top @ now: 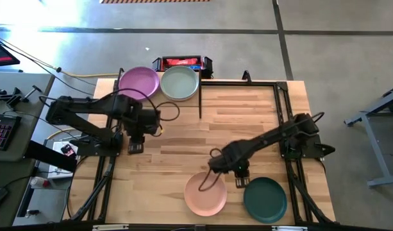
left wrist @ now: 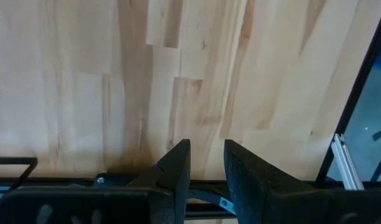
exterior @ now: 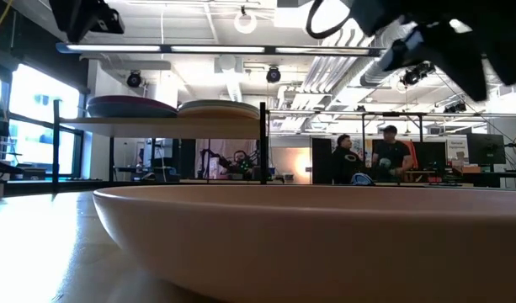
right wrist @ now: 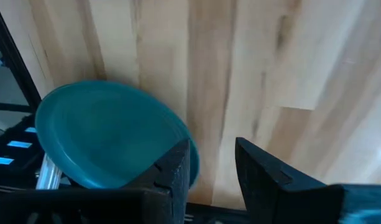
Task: Place and stack plates onto a shelf
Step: Stack the dark green plate on top of the violet plate on the shelf
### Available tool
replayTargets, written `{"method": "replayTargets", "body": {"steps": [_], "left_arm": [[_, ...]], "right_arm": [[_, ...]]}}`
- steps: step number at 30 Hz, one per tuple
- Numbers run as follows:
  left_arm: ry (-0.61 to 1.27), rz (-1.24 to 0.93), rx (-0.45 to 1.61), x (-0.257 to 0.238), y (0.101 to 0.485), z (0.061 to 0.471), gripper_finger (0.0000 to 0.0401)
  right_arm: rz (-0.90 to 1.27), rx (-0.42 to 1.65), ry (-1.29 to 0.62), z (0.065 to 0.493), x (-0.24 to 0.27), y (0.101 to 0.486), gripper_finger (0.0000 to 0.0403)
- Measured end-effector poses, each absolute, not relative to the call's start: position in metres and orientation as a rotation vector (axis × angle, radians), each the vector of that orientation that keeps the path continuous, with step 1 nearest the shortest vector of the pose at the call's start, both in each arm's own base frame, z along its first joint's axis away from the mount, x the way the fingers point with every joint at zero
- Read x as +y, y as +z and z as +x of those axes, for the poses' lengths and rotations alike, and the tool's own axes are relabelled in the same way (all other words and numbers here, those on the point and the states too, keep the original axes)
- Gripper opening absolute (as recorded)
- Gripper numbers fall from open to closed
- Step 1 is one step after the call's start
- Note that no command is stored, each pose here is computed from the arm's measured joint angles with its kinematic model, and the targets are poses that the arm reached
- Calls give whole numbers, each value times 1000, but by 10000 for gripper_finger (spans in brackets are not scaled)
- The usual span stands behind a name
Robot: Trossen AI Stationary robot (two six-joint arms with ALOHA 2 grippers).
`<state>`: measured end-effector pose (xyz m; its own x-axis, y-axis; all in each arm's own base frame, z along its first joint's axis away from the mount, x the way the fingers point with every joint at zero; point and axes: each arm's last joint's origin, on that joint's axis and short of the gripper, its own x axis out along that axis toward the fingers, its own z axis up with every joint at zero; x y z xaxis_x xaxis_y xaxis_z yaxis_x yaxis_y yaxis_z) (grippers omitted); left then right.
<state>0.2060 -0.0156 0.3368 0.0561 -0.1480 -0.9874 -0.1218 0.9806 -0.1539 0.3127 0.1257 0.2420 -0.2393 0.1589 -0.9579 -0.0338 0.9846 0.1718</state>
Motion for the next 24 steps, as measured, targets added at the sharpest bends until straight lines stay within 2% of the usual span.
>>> {"method": "replayTargets", "body": {"steps": [12,24], "left_arm": [[-19,-226,1528,-48,337,202,87],[-37,-234,1516,-78,337,197,87]], "right_arm": [[-32,1780,291,289,171,210,108],[-63,1780,287,273,175,171,108]]}}
